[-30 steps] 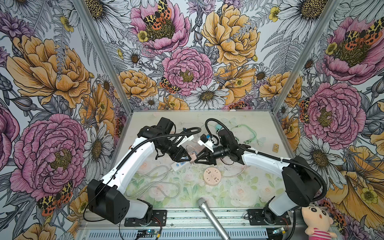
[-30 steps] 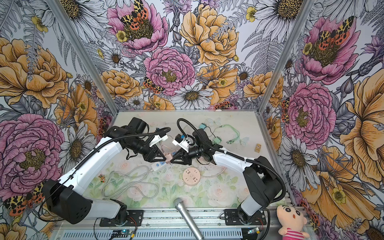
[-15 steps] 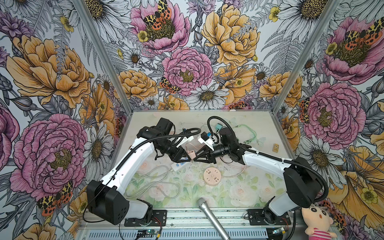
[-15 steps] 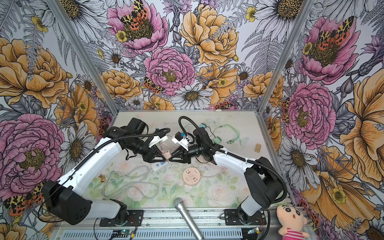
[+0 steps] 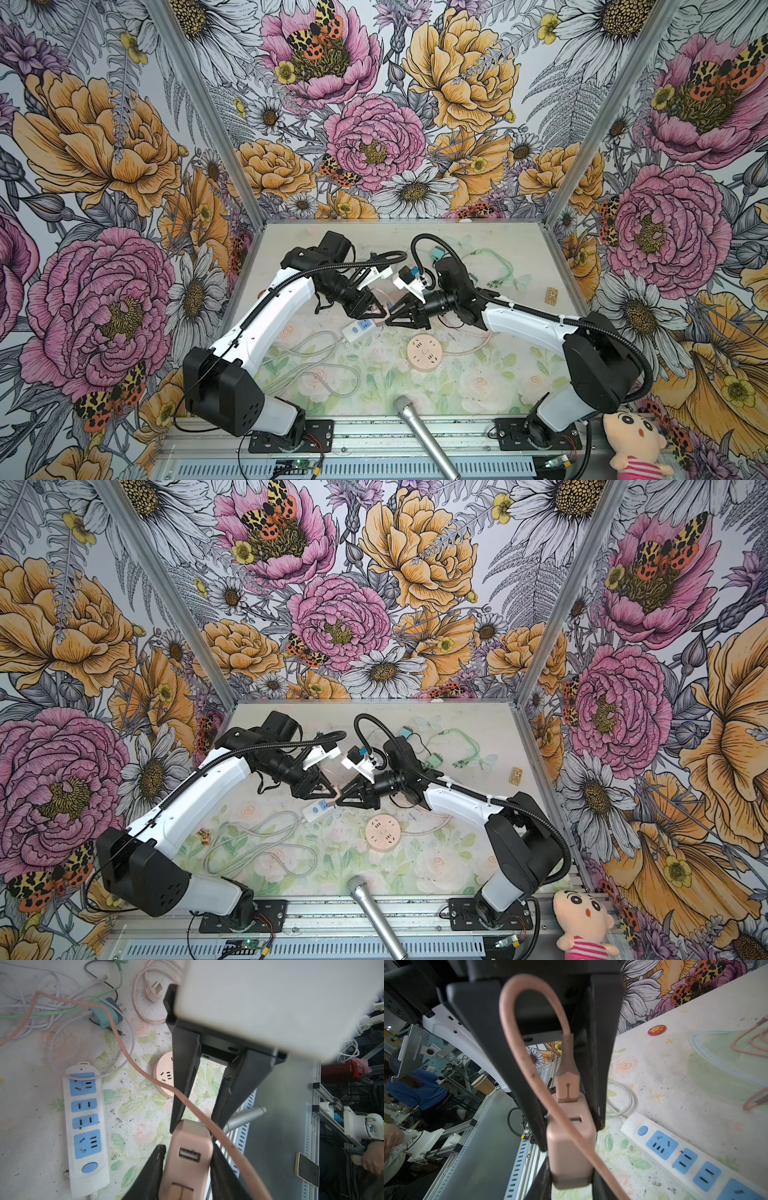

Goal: Insert the plug
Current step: 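Open the right gripper and draw it back while the left gripper holds the charger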

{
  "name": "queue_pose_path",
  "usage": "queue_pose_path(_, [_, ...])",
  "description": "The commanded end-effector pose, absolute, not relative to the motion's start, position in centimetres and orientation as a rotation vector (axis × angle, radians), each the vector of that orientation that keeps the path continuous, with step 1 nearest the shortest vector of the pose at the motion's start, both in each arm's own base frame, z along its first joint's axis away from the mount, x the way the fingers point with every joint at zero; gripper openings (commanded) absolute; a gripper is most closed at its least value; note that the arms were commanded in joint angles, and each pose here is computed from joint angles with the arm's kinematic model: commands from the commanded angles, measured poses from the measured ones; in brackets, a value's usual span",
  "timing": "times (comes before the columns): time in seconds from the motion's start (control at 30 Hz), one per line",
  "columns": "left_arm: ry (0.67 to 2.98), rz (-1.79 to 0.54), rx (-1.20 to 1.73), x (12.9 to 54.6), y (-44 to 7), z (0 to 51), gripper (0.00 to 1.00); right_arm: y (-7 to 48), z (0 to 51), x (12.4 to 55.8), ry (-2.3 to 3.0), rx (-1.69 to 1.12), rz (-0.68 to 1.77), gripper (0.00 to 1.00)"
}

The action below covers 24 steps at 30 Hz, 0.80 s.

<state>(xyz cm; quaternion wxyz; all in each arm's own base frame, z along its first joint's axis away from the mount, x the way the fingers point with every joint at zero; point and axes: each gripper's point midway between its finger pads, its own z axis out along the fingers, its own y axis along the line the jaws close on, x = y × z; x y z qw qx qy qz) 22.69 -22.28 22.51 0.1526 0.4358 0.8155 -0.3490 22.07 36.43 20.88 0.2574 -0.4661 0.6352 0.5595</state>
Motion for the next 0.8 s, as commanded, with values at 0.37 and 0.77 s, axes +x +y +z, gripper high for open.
queue_pose_path(0.37, [2.273, -1.097, 1.261, 22.4, -23.2, 23.4, 0.08, 36.4, 22.1, 22.5, 1.67, -1.262, 1.477, 0.0])
queue_pose_path(0.77, [2.284, -0.719, 0.887, 26.4, -18.8, 22.8, 0.0, 32.0, 22.7, 26.1, 1.802, -1.047, 1.32, 0.43])
